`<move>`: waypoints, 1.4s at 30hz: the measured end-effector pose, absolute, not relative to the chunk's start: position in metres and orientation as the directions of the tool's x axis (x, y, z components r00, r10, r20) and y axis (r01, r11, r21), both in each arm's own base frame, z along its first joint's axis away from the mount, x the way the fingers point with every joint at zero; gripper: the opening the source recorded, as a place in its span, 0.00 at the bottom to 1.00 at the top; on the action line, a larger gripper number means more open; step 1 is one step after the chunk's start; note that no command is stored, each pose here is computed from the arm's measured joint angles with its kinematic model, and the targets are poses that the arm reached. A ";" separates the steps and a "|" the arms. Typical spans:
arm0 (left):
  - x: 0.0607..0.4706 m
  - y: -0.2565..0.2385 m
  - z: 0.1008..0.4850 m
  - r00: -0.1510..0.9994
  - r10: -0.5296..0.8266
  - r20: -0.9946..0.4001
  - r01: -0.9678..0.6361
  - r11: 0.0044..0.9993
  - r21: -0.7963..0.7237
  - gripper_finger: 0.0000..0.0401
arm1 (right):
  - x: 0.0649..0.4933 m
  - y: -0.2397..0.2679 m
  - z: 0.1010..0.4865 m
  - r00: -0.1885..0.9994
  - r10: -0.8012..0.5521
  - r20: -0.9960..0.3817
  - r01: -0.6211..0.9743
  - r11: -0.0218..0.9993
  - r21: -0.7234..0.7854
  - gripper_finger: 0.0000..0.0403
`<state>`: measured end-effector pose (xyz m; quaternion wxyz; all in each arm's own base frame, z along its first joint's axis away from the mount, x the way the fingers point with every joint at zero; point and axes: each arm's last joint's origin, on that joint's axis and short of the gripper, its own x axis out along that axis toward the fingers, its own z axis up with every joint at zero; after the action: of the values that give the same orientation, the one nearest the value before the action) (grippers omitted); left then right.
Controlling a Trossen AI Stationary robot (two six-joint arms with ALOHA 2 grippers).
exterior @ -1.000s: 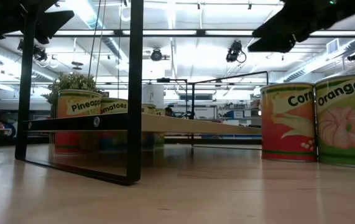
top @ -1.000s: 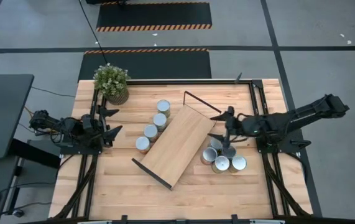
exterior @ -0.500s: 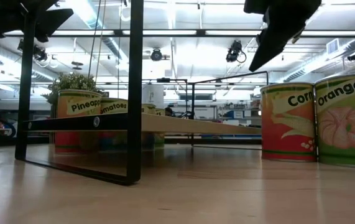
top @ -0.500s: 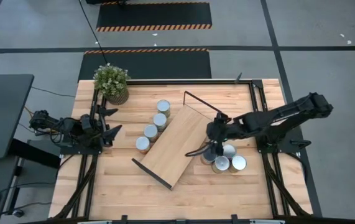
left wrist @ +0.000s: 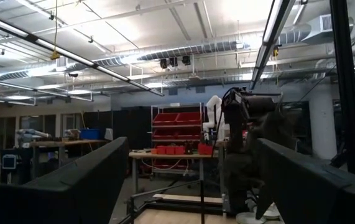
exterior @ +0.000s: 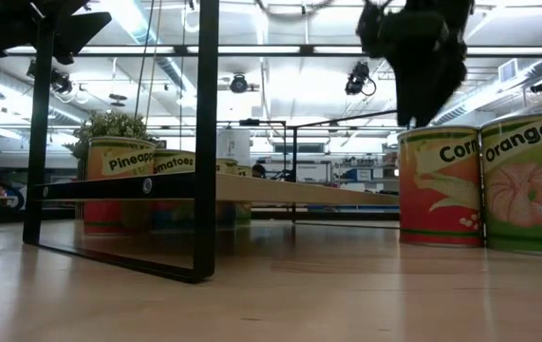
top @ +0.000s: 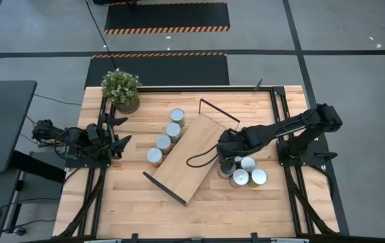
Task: Pick and place cans onto a shelf
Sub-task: Put the canned cherries on the shelf
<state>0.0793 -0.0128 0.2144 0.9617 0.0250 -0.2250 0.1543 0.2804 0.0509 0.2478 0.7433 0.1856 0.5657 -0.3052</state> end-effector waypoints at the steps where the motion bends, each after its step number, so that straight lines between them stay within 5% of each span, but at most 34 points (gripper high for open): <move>1: 0.079 -0.013 0.214 0.851 0.286 0.440 -0.308 0.951 -0.022 0.89 | 0.282 0.050 0.245 0.154 -0.234 -0.960 0.676 0.733 -0.070 0.86; 42: 0.079 -0.013 0.214 0.852 0.285 0.440 -0.305 0.952 -0.026 0.89 | 0.278 0.027 0.219 0.058 -0.093 -0.994 0.717 0.697 -0.023 0.86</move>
<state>0.0794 -0.0128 0.2143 0.9620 0.0221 -0.2251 0.1532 0.2784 0.0275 0.2187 0.6822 0.2520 0.6189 -0.2967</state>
